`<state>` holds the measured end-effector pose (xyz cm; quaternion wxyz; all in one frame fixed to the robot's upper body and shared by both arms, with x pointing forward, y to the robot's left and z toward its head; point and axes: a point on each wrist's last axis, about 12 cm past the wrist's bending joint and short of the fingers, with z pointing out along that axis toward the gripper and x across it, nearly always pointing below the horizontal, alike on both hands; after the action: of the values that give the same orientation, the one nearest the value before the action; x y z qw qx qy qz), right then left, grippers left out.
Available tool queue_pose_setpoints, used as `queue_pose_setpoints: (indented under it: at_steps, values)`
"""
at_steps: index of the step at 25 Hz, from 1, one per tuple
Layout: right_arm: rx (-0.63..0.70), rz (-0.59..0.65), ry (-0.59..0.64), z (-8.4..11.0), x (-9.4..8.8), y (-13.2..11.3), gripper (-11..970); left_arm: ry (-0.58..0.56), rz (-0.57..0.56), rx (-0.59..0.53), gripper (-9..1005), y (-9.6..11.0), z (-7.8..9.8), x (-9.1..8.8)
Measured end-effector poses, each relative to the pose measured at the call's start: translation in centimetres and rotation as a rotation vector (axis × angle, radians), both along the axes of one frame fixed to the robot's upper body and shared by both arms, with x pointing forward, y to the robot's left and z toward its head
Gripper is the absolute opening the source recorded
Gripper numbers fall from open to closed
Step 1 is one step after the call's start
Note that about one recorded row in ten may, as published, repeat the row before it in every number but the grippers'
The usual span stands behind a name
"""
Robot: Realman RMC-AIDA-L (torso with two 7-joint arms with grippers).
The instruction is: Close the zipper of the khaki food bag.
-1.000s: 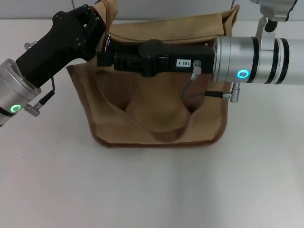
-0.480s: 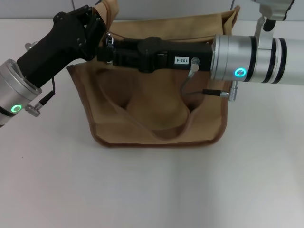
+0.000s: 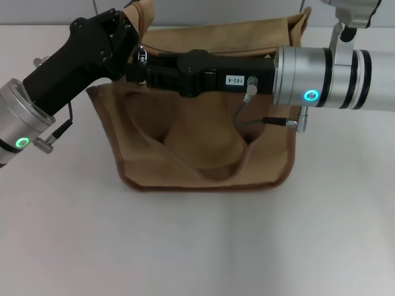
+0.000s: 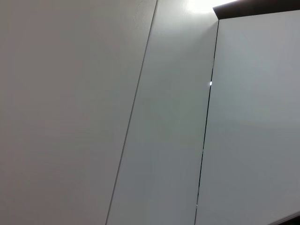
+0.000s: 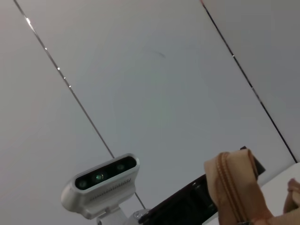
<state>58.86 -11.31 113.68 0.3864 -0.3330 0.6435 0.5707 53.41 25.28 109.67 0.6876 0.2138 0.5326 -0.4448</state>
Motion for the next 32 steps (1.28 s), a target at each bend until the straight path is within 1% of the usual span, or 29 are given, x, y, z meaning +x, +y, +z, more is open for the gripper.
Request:
queue_pose_setpoints:
  at_steps: [1,4,5,10,13,19,23,32]
  values:
    - [0.0,0.0,0.0,0.0,0.0,0.0,326,0.0,0.0,0.0,17,0.0,0.0,0.0]
    - [0.012,0.004,-0.06,-0.1,-0.2,-0.1,299,0.0,0.0,0.0,17,0.0,0.0,0.0]
    - [0.04,-0.011,-0.085,-0.2,-0.4,-0.3,290,0.001,0.002,0.001,17,0.1,-0.1,-0.1]
    - [0.074,-0.034,-0.098,-0.3,-0.7,-0.6,244,0.002,0.003,0.001,18,0.1,-0.1,-0.1]
    - [0.073,-0.034,-0.098,-0.3,-0.7,-0.6,48,0.001,0.002,0.001,18,0.1,-0.1,-0.1]
    - [0.056,-0.03,-0.096,-0.5,-0.7,-0.4,7,0.001,0.002,0.001,17,0.1,-0.1,-0.1]
    - [0.055,-0.037,-0.086,-0.7,-0.7,-0.6,8,0.001,0.011,-0.001,17,0.2,-0.1,-0.1]
    - [0.051,-0.069,-0.064,-1.4,-1.0,-1.8,7,-0.009,0.077,-0.007,18,1.2,-0.3,-0.3]
